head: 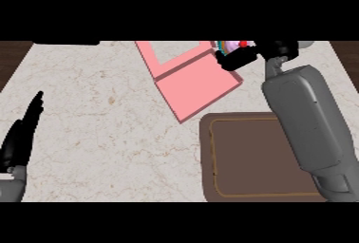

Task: Pick the cupcake from the tray and place it in the cardboard box

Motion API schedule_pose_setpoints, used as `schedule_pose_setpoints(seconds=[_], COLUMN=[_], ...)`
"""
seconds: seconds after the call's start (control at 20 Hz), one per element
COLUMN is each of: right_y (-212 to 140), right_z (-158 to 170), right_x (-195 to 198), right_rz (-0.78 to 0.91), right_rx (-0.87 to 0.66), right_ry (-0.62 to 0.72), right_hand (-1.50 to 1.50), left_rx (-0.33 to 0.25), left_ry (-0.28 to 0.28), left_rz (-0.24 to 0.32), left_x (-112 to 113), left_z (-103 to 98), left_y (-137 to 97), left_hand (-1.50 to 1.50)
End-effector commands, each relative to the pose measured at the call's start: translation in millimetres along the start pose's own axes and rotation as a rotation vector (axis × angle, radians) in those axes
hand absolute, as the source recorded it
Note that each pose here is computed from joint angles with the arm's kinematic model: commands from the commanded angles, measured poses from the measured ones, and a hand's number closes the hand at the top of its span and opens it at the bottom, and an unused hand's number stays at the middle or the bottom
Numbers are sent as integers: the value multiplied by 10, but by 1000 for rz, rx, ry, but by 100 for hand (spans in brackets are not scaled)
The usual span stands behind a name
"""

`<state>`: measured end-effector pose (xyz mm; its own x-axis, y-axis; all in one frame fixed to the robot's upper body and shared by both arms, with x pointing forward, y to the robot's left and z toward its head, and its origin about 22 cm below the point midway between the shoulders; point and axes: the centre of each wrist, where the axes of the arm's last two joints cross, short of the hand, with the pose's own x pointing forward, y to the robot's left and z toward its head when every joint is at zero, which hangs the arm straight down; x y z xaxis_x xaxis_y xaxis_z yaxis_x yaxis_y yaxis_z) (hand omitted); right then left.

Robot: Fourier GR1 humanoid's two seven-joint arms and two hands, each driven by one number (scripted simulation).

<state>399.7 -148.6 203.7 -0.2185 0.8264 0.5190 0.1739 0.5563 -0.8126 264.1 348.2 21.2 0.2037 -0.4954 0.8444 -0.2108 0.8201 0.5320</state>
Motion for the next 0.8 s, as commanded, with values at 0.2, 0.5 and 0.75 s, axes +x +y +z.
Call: schedule_pose_setpoints(seconds=[0.2, 0.5, 0.75], right_y=[344, 673, 811], right_z=[-488, -563, -551], right_x=[206, 234, 47], right_rz=[-80, -64, -20], right_rx=[58, 68, 25], right_ry=[72, 107, 199], right_hand=[150, 150, 150], left_rx=[-30, -11, -25], left_ry=[-10, -30, -53], left_rz=[-2, -11, -10], left_x=[74, -19, 57], left_z=[11, -58, -153], left_y=[-76, -11, 32], left_hand=[0, 0, 0])
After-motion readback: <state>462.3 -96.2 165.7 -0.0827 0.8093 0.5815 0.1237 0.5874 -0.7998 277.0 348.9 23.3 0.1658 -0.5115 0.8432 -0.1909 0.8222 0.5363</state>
